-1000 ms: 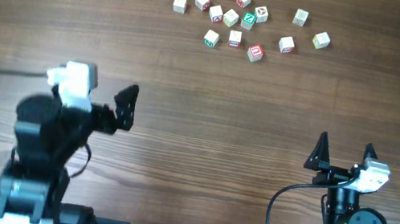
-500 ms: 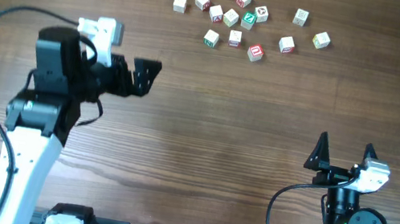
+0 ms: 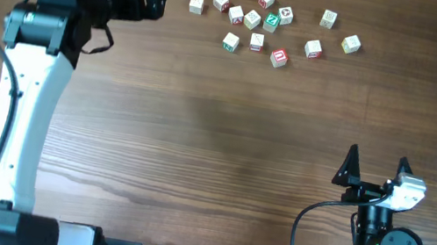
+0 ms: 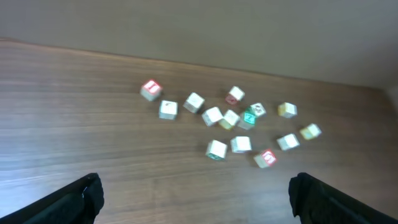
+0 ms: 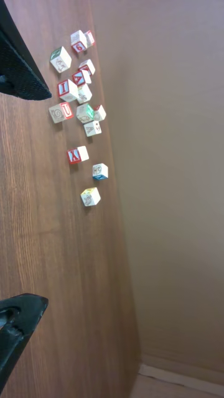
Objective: Form a tower
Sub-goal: 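Reach the left gripper into the block cluster and grasp a wooden block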
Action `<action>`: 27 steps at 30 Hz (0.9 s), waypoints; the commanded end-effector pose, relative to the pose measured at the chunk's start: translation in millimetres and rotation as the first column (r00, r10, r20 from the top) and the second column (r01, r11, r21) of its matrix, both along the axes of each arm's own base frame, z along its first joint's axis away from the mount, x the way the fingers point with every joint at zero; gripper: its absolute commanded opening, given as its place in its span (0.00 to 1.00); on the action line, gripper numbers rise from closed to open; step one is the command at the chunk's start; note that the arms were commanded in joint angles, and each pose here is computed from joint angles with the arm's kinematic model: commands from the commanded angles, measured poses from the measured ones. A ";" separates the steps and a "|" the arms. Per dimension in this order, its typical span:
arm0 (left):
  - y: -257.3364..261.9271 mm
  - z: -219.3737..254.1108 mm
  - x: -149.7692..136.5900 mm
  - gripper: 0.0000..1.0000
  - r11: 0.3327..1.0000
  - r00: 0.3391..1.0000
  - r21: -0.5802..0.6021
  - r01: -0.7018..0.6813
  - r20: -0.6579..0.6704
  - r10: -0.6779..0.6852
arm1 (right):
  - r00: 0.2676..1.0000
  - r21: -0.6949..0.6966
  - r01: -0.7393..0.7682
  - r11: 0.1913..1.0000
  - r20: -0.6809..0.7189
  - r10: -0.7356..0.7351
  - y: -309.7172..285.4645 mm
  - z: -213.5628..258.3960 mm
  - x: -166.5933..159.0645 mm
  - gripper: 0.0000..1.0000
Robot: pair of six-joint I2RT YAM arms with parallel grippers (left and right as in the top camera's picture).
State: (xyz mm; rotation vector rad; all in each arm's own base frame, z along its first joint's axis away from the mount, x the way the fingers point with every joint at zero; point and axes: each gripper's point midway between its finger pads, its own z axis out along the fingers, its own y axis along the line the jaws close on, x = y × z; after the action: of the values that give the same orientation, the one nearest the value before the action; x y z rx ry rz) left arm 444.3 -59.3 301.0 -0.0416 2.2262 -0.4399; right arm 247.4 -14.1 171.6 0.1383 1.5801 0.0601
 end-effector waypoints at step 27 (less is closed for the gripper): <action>-127.1 -170.9 115.3 0.93 0.974 0.981 0.127 0.190 -0.052 -0.184 | 1.000 -0.018 -0.013 1.000 0.005 0.013 1.7 1.3 -0.2 1.00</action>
State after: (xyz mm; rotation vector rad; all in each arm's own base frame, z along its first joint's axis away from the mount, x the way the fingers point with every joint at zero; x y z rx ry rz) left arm 568.4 -140.9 135.0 0.0954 2.3060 -0.3421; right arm 247.4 -14.1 171.5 0.1383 1.5805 0.0601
